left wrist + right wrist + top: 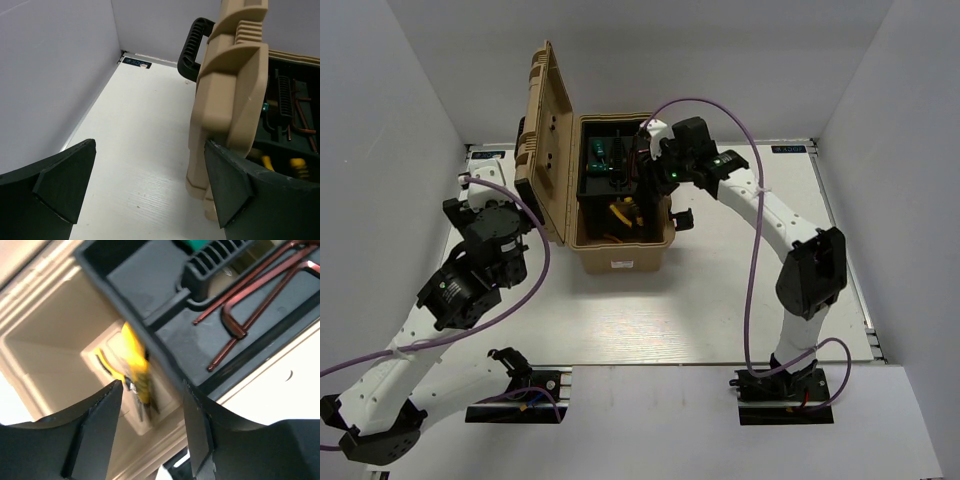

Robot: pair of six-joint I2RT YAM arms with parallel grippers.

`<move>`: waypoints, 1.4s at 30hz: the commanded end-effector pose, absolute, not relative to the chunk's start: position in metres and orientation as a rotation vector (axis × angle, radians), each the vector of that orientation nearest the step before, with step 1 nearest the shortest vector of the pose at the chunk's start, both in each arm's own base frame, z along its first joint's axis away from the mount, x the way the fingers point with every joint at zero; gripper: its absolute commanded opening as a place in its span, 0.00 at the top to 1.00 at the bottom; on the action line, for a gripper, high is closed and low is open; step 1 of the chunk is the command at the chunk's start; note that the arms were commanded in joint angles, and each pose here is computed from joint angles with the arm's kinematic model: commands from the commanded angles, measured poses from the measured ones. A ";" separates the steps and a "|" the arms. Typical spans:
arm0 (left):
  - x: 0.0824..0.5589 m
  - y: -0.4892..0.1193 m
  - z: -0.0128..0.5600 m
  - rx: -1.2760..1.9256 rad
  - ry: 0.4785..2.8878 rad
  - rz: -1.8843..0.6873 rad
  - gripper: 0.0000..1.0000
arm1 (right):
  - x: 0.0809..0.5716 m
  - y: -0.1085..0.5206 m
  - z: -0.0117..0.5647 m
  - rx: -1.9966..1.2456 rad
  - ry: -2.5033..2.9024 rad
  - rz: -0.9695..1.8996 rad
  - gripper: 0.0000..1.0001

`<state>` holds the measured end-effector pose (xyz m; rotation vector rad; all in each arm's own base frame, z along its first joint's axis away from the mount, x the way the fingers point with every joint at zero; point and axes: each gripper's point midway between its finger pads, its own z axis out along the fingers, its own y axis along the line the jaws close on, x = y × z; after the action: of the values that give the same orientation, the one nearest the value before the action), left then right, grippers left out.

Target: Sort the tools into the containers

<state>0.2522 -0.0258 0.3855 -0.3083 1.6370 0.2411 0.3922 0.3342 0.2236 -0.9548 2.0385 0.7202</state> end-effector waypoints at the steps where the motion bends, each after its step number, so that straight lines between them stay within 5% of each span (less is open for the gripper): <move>1: 0.257 -0.031 0.378 -0.318 1.658 0.216 0.00 | 0.373 0.331 0.267 -1.014 1.909 0.732 0.42; 8: 0.258 -0.049 0.388 -0.258 1.681 0.093 0.00 | 0.337 0.311 0.302 -1.000 1.892 0.787 0.09; 18: 0.270 -0.132 0.349 0.021 1.783 -0.231 0.01 | 0.319 0.250 0.328 -0.906 1.879 0.628 0.09; 26: 0.276 -0.203 0.344 0.278 1.794 -0.478 0.01 | 0.361 0.146 0.324 -0.566 1.938 0.060 0.09; 33: 0.265 -0.194 0.374 0.279 1.724 -0.494 0.00 | 0.343 0.102 0.270 -0.501 2.078 -0.033 0.09; 42: 0.228 -0.231 0.290 0.668 1.812 -0.636 0.00 | 0.302 0.097 0.191 -0.509 2.306 0.127 0.14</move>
<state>0.2525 -0.2081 0.3210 0.4386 1.7917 -0.5236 0.3189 0.0949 0.1993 -0.5286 2.2735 0.0488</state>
